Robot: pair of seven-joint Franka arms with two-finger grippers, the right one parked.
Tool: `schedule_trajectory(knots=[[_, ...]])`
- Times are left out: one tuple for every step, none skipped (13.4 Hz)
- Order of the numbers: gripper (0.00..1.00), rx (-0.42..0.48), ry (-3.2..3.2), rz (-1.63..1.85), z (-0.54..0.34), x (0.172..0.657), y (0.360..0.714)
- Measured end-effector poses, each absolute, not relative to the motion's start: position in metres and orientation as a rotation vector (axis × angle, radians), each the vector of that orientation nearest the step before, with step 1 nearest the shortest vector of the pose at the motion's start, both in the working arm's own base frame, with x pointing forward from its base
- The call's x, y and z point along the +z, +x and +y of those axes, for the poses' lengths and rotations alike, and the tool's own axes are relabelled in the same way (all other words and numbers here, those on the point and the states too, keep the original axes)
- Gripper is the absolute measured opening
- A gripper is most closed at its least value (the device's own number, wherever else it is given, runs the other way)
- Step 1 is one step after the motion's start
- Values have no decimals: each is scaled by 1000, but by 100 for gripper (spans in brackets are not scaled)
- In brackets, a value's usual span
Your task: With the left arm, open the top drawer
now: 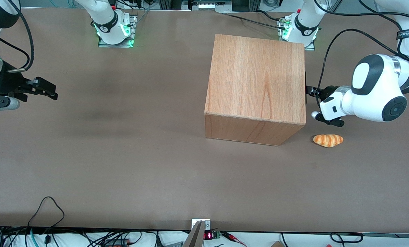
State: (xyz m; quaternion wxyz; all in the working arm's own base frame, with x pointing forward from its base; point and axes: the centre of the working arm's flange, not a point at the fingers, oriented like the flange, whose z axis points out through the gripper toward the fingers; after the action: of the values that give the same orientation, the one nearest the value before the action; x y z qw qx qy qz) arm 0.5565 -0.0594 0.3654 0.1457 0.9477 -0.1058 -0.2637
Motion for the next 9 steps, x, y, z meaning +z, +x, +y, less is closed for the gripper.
schedule_trajectory(knots=[[100, -747, 2731, -309, -58, 365, 558], [100, -734, 2736, -308, -57, 364, 559], [100, -731, 2735, -308, -57, 363, 560], [100, -730, 2735, -309, -56, 362, 560], [100, -727, 2736, -310, -56, 362, 561], [100, -723, 2736, -310, -56, 362, 561], [100, -720, 2737, -308, -55, 362, 561], [100, -719, 2737, -302, -53, 362, 562], [100, -712, 2737, -291, -49, 362, 563]])
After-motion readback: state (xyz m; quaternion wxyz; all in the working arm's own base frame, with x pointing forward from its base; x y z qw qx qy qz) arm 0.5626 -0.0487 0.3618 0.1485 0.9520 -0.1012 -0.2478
